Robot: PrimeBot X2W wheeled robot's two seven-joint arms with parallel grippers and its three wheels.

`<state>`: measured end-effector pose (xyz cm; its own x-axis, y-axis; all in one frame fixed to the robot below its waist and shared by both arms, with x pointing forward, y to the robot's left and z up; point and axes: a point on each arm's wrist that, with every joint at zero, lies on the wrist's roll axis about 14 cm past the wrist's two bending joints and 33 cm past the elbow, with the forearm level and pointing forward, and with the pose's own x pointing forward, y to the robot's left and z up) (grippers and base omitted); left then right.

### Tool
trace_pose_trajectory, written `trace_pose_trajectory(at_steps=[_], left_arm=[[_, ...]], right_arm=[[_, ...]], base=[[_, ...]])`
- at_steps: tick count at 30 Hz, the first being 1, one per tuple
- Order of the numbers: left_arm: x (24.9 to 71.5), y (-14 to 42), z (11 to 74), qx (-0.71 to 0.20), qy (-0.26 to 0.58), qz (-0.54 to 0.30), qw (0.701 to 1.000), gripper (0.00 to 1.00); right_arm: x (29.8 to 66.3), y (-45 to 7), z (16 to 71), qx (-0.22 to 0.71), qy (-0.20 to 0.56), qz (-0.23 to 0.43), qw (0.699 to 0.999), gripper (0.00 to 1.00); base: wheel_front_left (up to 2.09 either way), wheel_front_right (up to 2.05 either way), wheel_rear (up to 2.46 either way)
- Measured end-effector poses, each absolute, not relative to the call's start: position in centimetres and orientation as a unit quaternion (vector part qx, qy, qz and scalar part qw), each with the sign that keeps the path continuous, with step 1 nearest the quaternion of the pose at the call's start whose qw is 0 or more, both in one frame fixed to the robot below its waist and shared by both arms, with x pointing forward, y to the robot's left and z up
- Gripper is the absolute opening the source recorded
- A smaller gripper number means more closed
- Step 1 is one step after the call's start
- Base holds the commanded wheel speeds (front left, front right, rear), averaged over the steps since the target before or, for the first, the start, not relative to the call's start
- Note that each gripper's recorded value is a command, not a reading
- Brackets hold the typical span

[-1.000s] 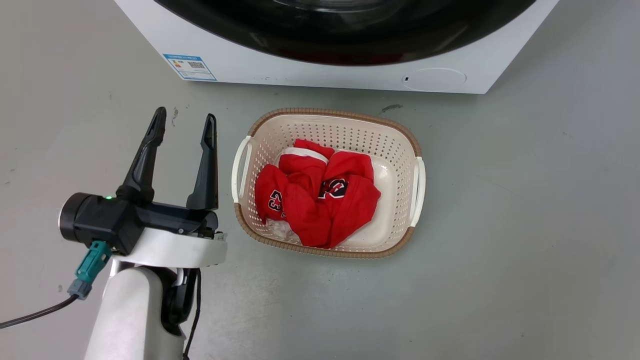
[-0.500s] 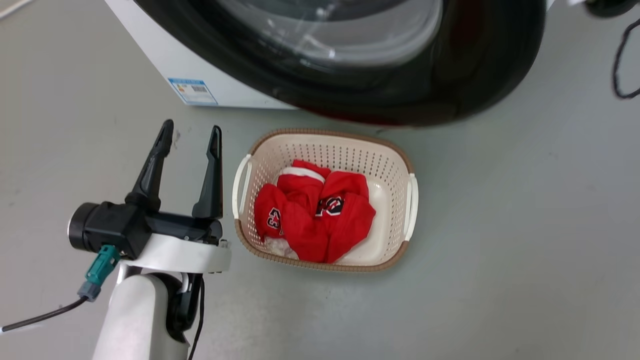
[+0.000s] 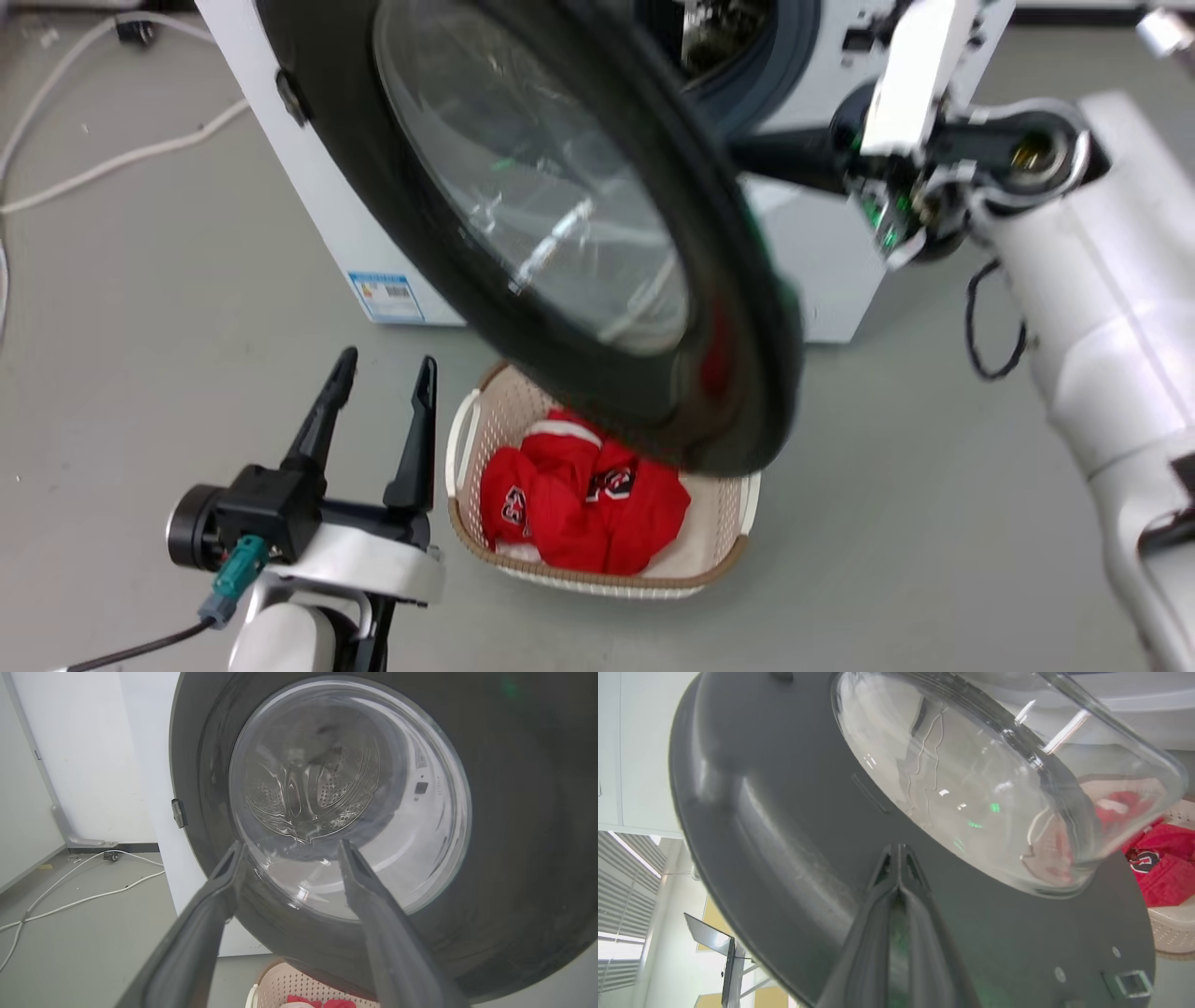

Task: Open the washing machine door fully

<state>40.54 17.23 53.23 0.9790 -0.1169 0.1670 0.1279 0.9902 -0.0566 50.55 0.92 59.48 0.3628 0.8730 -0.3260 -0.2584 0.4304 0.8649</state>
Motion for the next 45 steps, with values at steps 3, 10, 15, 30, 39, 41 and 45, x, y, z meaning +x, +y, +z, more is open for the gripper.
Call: trace_pose_trajectory(at_steps=[3,10,15,30,39,41,45], left_arm=[[39.6,17.0,53.7,-0.032,-0.087,-0.063,0.994,1.0],[37.9,17.4,54.2,-0.033,-0.094,-0.056,0.993,1.0],[37.2,17.9,54.5,-0.034,-0.098,-0.047,0.994,1.0],[37.2,17.9,54.3,-0.035,-0.096,-0.043,0.994,1.0],[37.2,17.9,54.4,-0.036,-0.098,-0.042,0.994,1.0],[37.1,17.8,54.3,-0.036,-0.097,-0.042,0.994,1.0],[37.1,17.9,54.5,-0.037,-0.1,-0.041,0.994,1.0]], right_arm=[[48.3,1.8,59.7,0.361,0.414,0.408,0.729,0.0],[43.5,4.5,59.4,0.349,0.417,0.461,0.701,0.0],[40.9,6.5,58.3,0.35,0.42,0.482,0.685,0.0],[38.4,7.9,57.6,0.422,0.37,0.482,0.673,0.0],[43.5,0.0,58.0,0.531,0.163,0.308,0.772,0.37],[43.8,-2.4,57.1,0.55,0.127,0.259,0.784,1.0],[43.2,-6.6,54.7,0.554,0.074,0.173,0.811,1.0]], base=[[0.0,0.0,0.0],[0.0,0.0,0.0],[0.0,0.0,0.0],[0.0,0.0,0.0],[0.0,0.0,0.0],[0.0,0.0,0.0],[0.0,0.0,0.0]])
